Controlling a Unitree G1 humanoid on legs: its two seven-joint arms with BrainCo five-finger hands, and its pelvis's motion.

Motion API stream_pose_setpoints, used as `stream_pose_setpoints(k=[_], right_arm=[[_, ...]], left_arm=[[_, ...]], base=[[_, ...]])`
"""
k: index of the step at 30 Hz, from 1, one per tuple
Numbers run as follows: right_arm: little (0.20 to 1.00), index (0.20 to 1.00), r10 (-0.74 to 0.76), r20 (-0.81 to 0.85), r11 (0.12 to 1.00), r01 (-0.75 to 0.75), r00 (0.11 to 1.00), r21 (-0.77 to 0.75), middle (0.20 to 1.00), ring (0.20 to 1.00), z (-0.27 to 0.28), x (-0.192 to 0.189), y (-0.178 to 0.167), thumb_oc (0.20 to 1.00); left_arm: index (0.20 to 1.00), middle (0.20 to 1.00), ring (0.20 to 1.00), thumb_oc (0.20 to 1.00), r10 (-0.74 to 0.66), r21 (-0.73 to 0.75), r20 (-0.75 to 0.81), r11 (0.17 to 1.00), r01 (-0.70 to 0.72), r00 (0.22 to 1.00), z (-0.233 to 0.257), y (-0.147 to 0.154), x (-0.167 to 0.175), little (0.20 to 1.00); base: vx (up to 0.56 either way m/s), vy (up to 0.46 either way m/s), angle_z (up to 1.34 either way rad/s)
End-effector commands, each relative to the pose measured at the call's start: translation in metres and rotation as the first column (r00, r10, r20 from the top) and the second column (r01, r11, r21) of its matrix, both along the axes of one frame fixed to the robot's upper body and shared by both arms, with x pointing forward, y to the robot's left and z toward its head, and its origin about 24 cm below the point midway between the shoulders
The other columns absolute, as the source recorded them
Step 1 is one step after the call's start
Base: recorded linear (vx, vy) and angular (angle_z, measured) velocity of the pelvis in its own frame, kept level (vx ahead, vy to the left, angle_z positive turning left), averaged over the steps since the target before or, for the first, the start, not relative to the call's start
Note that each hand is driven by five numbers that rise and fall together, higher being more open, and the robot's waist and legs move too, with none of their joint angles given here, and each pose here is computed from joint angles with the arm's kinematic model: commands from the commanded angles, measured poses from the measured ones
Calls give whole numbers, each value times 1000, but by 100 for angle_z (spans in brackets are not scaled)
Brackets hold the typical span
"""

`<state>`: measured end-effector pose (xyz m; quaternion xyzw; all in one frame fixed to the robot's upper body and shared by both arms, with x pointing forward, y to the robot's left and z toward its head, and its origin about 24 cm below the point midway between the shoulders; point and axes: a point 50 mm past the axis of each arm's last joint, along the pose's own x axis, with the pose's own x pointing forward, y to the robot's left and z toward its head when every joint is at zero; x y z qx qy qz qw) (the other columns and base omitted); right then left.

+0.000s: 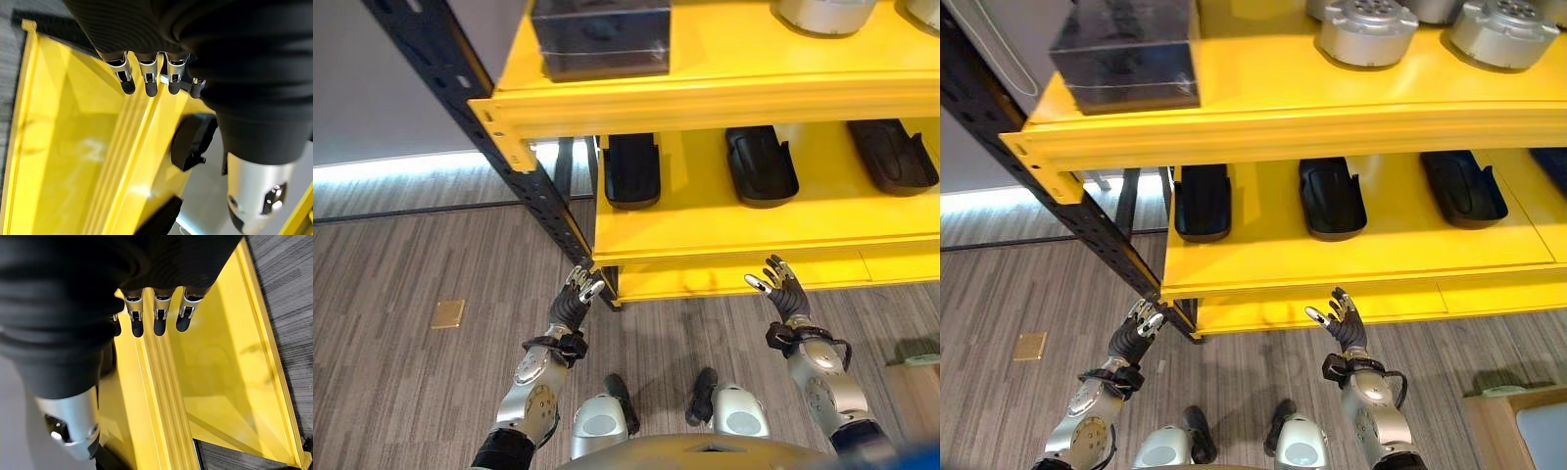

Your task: Move parts from the plastic box to the shelf.

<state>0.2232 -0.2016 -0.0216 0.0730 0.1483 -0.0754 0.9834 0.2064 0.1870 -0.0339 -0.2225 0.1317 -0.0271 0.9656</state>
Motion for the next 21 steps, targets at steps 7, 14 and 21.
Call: stream_pose_setpoints(k=[7, 14, 21], right_arm=[[1000, 1000, -45, 14, 999, 45, 999, -10, 1000, 1000, 0, 0, -8, 1000], [1000, 1000, -50, 32, 999, 50, 998, 3, 1000, 1000, 1, -4, -14, 1000], [1000, 1000, -34, 29, 999, 35, 999, -40, 1000, 1000, 3, 1, -20, 1000]], left_arm=[[1000, 1000, 1000, 1000, -99, 50, 91, 994, 95, 991, 10, 1, -7, 1000], [1000, 1000, 1000, 1000, -22, 72, 132, 997, 12, 991, 16, 15, -8, 1000], [1000, 1000, 1000, 1000, 28, 33, 143, 999, -33, 989, 18, 18, -8, 1000]], base=[[6, 152, -5], [-5, -143, -7], [25, -163, -8]])
